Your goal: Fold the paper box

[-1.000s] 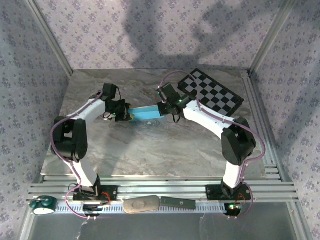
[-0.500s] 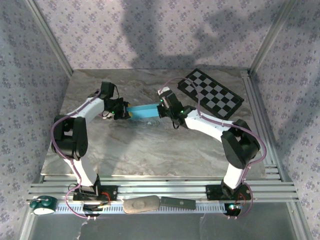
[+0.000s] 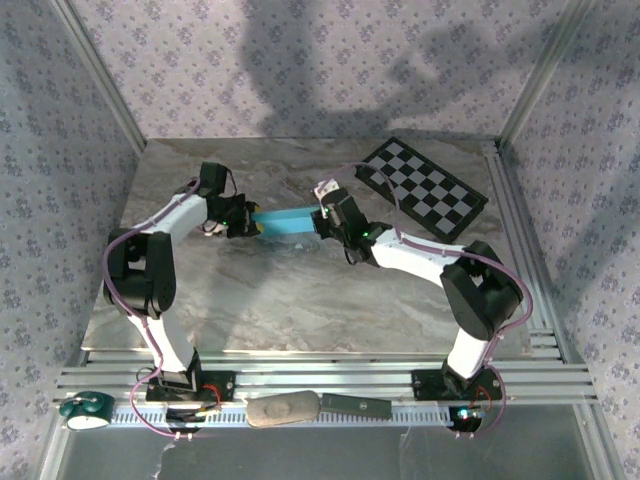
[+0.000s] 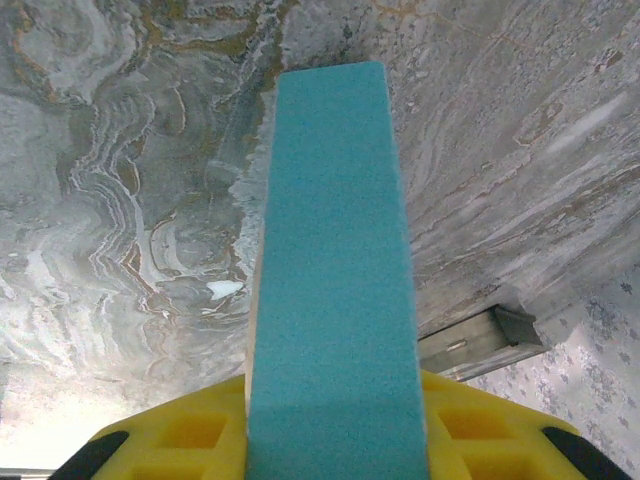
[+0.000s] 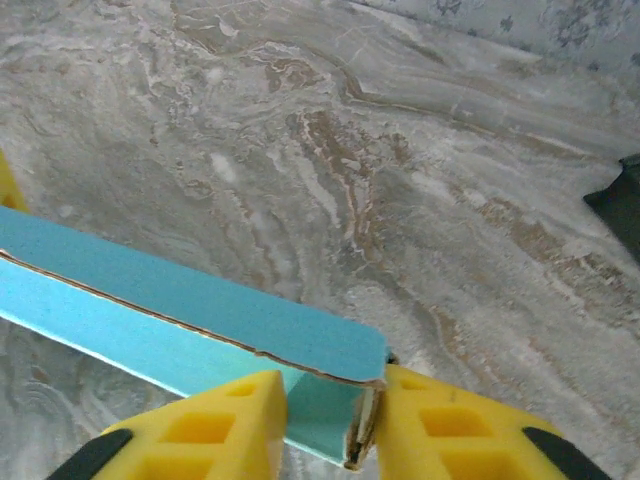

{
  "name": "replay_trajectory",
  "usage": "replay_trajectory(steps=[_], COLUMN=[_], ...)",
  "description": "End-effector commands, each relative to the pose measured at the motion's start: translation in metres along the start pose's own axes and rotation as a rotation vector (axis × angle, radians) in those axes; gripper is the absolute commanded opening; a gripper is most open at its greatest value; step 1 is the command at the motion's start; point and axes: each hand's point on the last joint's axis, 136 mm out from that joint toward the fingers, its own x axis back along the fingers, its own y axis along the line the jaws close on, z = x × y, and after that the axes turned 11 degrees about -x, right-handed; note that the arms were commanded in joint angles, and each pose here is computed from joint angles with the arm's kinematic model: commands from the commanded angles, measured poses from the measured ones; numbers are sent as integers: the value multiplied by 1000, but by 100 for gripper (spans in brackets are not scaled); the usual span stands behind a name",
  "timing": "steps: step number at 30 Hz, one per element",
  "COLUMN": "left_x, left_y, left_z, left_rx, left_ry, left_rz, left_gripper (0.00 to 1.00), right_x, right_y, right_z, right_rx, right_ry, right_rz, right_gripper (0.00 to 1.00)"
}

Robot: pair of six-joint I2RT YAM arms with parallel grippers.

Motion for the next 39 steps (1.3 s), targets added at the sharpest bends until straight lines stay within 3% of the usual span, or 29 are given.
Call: replay_trajectory(steps=[1,9,22,27,31,33,39], left_x=[-27,-27,-25,-25,-24,-23,-22], left_y=[21,20,20,18,18,17,15], left_z=[-9,-11,-12,-11,-11,-11,-10], left_rx=[43,45,55,52,50,50,47], left_ry=[13,8,3,6,3,3,4], left_rz=[-85,-81,-78,-76,-78,-77,-74], left_gripper=[5,0,0,0,0,0,0], right_x=[12,32,71,72,59,56,29], right_y=[33,40,43,22,-9,-11,-13], right_z=[35,16,-26,-40,-51,-69,-71], right_rx=[10,-40,-219,-294,-411,-418,-448], right_ry=[146,152,141,102,108,93,156], right_rz=[-152,-229,-399,-352,-311,-315,-301], right_gripper=[36,48,54,52,40,40,41])
